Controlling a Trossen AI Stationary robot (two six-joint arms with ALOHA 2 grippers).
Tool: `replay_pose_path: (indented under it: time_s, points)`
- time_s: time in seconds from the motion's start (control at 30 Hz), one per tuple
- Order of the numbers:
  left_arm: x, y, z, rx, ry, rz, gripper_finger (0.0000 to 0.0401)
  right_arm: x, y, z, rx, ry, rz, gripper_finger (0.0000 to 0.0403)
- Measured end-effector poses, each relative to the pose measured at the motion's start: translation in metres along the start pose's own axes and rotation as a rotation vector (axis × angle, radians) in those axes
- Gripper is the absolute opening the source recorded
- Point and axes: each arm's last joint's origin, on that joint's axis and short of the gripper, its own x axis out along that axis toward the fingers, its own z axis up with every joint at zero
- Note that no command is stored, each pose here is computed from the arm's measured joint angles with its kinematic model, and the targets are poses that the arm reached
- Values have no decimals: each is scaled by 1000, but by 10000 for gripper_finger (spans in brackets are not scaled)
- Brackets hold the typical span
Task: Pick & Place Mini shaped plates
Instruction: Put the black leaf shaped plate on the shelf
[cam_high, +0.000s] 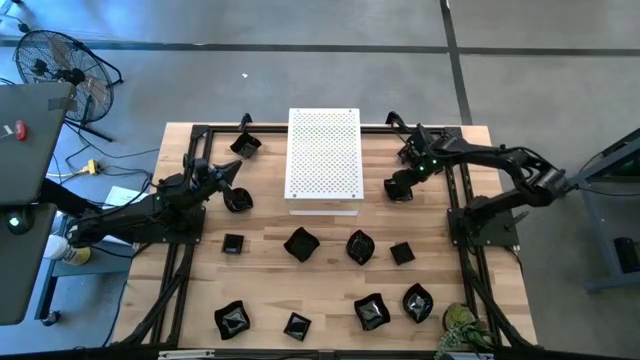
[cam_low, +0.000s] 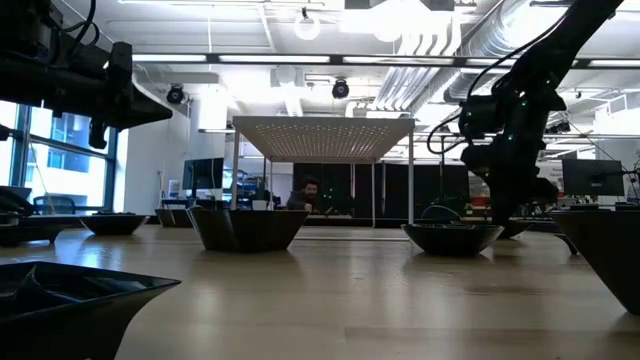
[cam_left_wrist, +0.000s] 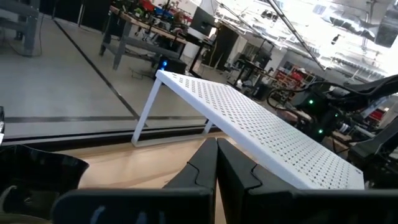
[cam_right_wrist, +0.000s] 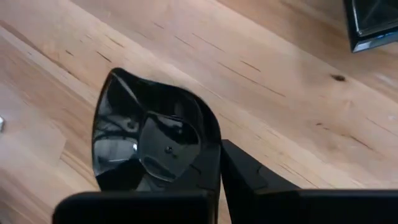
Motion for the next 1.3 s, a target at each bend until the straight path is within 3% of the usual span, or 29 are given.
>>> replay_pose_path:
  time_s: [0.3, 0.53, 0.8, 1.03, 1.17, 1.3]
  points:
    - [0, 0, 0, 20, 0, 1, 1, -19, 5, -1, 23, -78, 37, 4]
    - [0, 0, 0, 20, -6, 13, 1, -56, 16, 6, 20, -104, 36, 2]
    - [0, 0, 0, 20, -6, 13, 1, -134, 47, 30, -10, -221, 57, 6]
    - [0, 0, 0, 19, -6, 15, 1, -203, 88, 71, -150, -496, 243, 4]
    - [0, 0, 0, 23, -6, 15, 1, -200, 114, 104, -263, -491, 289, 2]
    - [0, 0, 0, 44, -6, 15, 1, -173, 140, 138, -390, -392, 373, 3]
